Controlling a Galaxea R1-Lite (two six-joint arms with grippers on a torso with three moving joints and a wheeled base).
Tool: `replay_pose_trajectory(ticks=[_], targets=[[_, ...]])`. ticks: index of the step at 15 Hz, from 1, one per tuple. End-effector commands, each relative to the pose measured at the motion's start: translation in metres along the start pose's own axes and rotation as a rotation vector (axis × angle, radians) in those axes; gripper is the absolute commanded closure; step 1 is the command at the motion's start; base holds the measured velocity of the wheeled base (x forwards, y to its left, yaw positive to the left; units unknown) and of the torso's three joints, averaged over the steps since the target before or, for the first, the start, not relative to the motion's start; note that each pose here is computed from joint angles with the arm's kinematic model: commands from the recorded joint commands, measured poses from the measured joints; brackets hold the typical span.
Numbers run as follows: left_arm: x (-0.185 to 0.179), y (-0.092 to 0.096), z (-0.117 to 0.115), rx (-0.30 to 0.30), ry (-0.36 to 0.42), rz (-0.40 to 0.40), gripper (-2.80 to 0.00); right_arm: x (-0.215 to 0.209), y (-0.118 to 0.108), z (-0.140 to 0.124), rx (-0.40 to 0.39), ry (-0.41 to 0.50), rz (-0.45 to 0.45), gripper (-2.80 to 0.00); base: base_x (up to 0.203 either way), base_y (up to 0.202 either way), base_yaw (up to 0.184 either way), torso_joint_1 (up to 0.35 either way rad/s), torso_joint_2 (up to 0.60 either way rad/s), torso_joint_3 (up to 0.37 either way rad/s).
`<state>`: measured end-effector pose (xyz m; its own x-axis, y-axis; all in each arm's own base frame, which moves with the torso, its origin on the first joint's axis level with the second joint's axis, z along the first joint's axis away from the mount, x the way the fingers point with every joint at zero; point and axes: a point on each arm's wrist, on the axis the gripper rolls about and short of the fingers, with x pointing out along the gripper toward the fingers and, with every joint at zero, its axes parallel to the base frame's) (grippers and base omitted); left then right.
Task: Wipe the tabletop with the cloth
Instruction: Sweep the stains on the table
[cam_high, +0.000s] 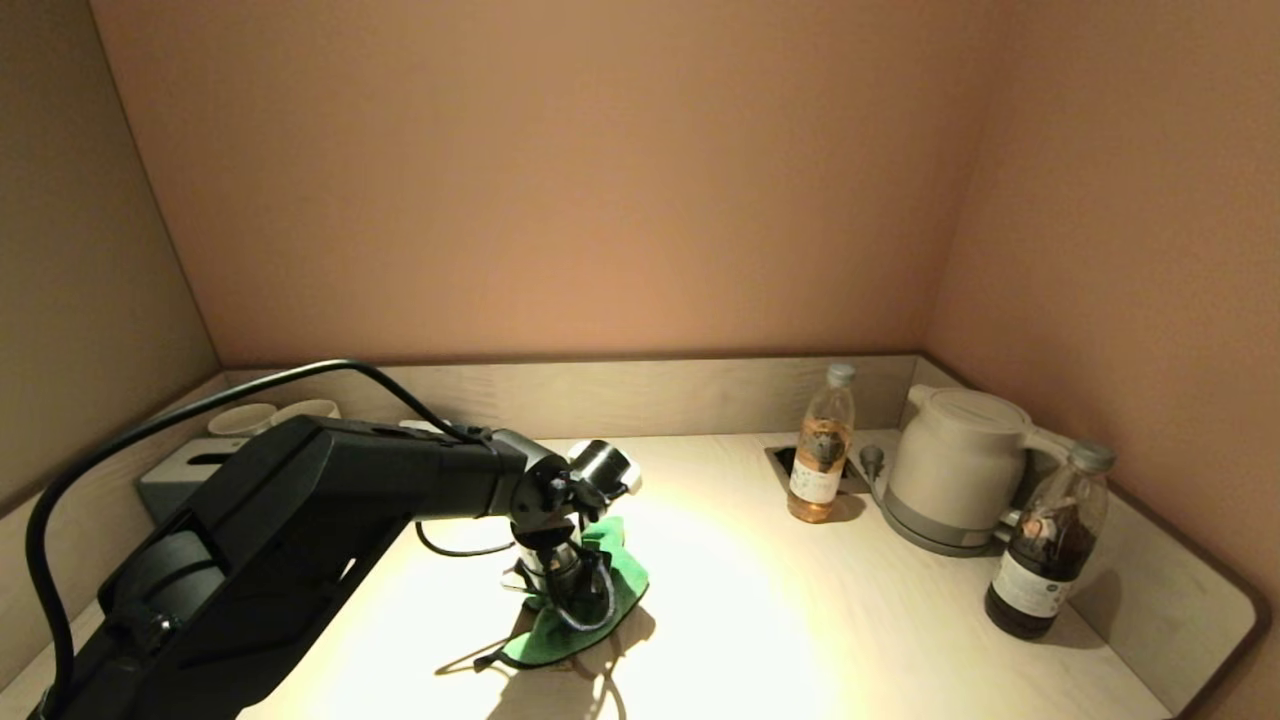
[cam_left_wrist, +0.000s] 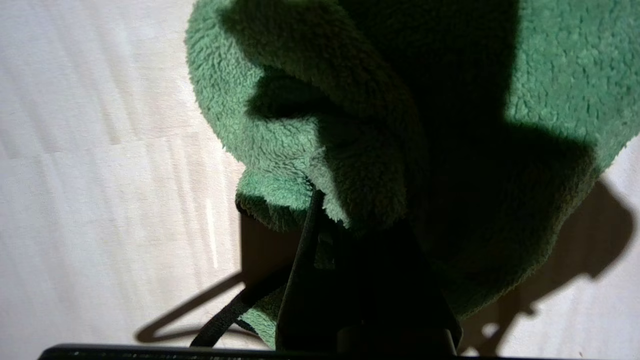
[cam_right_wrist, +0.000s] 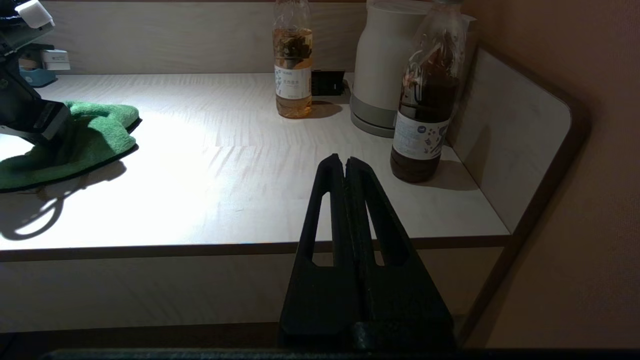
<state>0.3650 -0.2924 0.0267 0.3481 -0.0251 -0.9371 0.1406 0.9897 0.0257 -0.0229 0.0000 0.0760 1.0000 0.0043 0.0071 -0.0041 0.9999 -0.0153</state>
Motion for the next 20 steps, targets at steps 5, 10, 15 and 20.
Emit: replay_pose_trajectory(ticks=[5, 10, 15, 20], targets=[[-0.017, -0.038, -0.029, 0.102, 0.032, -0.021, 0.00, 0.000, 0.000, 0.000, 0.000, 0.001, 0.002, 0.00, 0.000, 0.000, 0.000, 0.000, 0.00, 0.000], [-0.046, -0.033, -0.057, 0.084, 0.144, 0.049, 0.00, 0.000, 0.000, 0.000, 0.000, 0.001, 0.002, 0.00, 0.000, 0.000, 0.000, 0.000, 0.00, 0.000], [-0.033, 0.016, -0.049, -0.058, 0.153, 0.216, 0.00, 0.000, 0.000, 0.000, 0.000, 0.001, 0.002, 0.00, 0.000, 0.000, 0.000, 0.000, 0.00, 0.000], [-0.013, 0.064, -0.016, -0.210, 0.148, 0.257, 0.00, 0.000, 0.000, 0.000, 0.000, 0.001, 0.002, 0.00, 0.000, 0.000, 0.000, 0.000, 0.00, 0.000]])
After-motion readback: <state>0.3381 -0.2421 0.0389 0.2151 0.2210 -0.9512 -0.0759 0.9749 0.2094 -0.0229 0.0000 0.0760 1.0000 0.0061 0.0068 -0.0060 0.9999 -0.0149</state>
